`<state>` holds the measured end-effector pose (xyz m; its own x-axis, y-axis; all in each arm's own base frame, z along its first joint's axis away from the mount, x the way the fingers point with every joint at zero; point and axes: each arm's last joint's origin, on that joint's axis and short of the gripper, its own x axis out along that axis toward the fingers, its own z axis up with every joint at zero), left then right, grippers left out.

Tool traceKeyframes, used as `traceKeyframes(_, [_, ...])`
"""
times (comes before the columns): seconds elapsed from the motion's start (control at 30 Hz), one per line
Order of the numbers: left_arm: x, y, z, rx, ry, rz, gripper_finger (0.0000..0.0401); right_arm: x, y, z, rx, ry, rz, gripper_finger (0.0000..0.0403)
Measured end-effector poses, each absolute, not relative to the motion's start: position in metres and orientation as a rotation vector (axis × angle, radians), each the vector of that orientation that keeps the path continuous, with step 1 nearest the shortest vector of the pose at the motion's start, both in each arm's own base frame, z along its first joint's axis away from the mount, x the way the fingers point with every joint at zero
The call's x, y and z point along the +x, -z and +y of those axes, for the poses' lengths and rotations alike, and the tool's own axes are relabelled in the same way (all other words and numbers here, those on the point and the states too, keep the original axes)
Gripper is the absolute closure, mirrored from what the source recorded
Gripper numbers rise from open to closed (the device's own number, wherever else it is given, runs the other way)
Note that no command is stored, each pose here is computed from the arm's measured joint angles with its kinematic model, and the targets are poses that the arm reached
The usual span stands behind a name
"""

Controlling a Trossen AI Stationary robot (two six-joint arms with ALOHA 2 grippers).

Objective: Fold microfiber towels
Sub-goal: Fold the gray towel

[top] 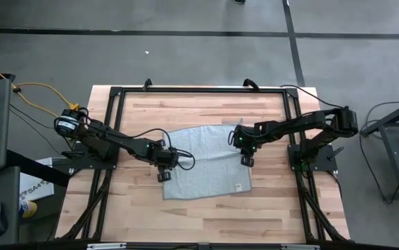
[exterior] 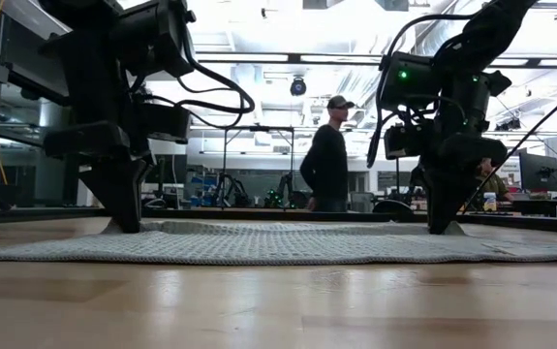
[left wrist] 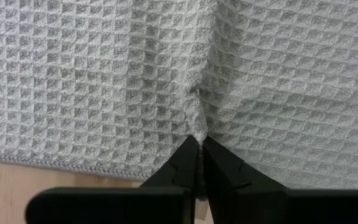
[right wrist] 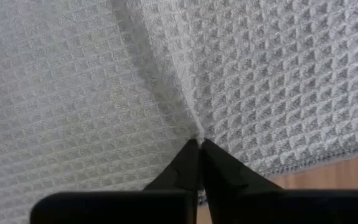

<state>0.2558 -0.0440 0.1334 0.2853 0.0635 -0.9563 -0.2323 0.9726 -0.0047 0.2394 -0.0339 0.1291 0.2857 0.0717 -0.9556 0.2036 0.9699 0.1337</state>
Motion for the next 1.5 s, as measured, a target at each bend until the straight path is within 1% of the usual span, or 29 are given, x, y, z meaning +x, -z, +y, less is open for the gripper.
traceKeyframes(0.33, [0.257,-0.137,-0.044,-0.146,-0.199,1.274,0.0398,0.239,-0.134,-0.027,0.162,0.119,1.260,0.0398])
traceKeyframes(0.57, [0.262,-0.152,-0.044,-0.058,-0.227,1.318,0.0399,0.239,-0.148,-0.024,0.152,0.122,1.185,0.0399])
traceKeyframes(0.8, [0.260,-0.162,-0.039,0.046,-0.370,1.351,0.0400,0.236,-0.166,-0.020,0.095,0.199,1.094,0.0399])
traceKeyframes(1.2, [0.264,-0.187,-0.034,0.223,-0.560,1.323,0.0401,0.224,-0.200,-0.023,0.019,0.351,0.924,0.0399])
traceKeyframes(1.5, [0.266,-0.214,-0.031,0.308,-0.702,1.291,0.0401,0.217,-0.212,-0.025,-0.015,0.426,0.858,0.0399])
